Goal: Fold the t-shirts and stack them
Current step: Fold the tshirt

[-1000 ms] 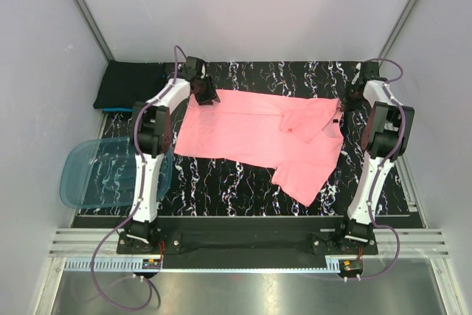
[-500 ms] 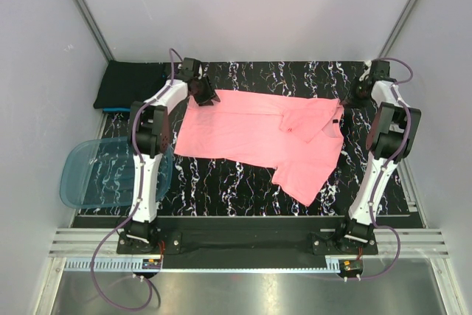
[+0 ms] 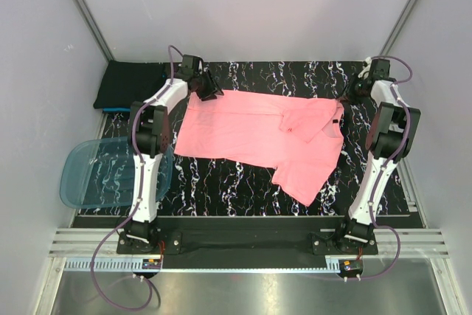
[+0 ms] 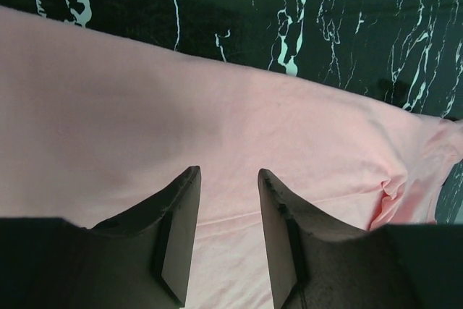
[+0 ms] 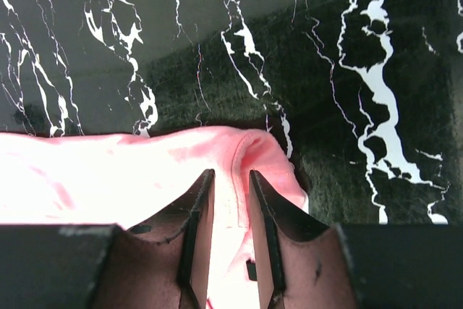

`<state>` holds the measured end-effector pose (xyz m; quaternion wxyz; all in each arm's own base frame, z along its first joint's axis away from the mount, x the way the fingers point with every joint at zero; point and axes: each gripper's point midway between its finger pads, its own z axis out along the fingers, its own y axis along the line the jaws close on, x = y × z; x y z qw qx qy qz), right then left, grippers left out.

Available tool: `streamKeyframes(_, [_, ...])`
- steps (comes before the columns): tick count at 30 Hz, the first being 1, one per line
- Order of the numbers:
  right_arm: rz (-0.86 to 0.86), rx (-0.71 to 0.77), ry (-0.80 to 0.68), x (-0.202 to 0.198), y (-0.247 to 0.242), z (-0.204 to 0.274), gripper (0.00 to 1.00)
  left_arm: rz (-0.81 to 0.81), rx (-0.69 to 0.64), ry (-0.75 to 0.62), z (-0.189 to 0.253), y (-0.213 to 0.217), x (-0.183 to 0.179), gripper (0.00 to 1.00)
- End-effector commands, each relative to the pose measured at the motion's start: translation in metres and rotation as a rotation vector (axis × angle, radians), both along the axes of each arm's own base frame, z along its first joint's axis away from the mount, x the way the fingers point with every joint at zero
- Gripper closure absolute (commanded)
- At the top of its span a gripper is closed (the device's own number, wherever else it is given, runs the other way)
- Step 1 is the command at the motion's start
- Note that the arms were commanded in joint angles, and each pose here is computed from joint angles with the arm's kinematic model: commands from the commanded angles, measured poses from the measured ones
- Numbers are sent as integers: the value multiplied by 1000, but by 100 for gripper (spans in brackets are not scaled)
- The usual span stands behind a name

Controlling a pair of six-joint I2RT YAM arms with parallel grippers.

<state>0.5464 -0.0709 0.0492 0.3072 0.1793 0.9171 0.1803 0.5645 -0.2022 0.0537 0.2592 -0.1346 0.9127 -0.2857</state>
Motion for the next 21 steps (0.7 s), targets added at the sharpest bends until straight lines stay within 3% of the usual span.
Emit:
streamKeyframes(1, [31, 9, -44, 14, 4, 9, 68, 8, -44, -83, 18, -1, 23, 57])
streamKeyframes(17, [39, 48, -39, 15, 10, -2, 67, 43, -28, -34, -7, 13, 21, 57])
streamKeyframes(18, [41, 46, -50, 16, 10, -1, 69, 43, -27, -30, -10, 13, 20, 57])
streamKeyframes(19, [42, 46, -47, 15, 10, -2, 82, 43, -24, -28, -10, 13, 20, 57])
streamKeyframes(21, [34, 18, -42, 14, 5, -4, 94, 47, -10, -22, -12, 16, 19, 57])
